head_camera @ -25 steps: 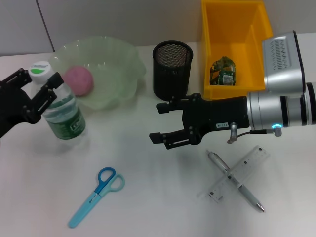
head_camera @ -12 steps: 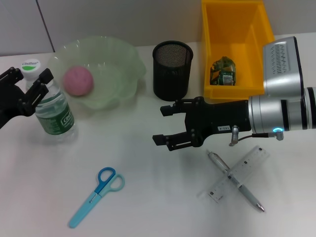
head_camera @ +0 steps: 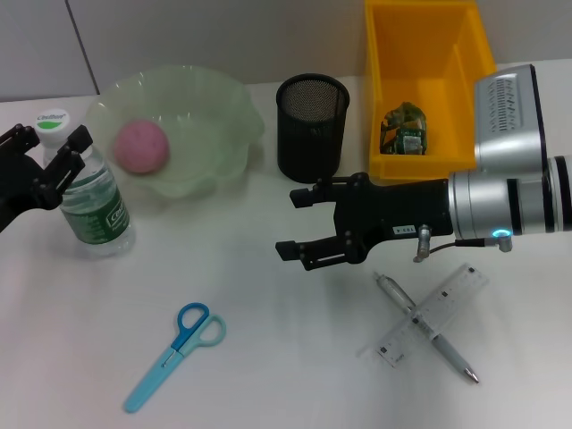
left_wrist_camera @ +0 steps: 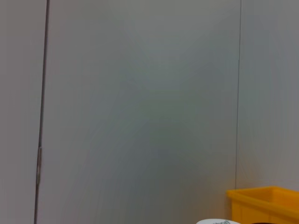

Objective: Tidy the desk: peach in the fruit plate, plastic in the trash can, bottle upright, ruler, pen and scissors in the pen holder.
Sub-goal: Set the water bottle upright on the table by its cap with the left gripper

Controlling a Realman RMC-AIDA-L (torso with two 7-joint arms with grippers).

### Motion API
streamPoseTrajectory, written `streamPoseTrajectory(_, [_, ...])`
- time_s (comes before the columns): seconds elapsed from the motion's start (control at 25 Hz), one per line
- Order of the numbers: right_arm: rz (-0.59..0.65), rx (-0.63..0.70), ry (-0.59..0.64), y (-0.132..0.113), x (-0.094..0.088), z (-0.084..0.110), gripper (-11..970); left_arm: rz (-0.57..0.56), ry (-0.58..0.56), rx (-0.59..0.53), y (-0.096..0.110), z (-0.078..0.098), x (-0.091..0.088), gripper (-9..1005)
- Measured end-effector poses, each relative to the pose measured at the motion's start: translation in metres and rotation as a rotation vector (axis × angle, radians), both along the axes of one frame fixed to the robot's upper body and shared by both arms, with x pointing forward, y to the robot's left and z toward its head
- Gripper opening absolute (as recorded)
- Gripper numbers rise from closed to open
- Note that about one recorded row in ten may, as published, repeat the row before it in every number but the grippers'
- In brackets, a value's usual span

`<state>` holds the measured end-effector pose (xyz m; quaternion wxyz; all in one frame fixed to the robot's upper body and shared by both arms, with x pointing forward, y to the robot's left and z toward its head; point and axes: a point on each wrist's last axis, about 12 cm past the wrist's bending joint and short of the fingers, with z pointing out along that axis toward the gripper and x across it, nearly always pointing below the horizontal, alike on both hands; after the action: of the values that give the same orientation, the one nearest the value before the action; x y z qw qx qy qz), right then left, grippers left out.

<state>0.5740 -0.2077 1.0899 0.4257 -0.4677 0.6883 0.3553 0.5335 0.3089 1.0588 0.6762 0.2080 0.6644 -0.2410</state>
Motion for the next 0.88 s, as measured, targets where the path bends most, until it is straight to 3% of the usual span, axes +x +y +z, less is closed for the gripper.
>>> streamPoseTrajectory(0.88, [0.001,0.001,-0.009,0.0009,0.0022,0.0027,814,0.001,0.013,0.012,-0.0024,-0.002,0.0019,498])
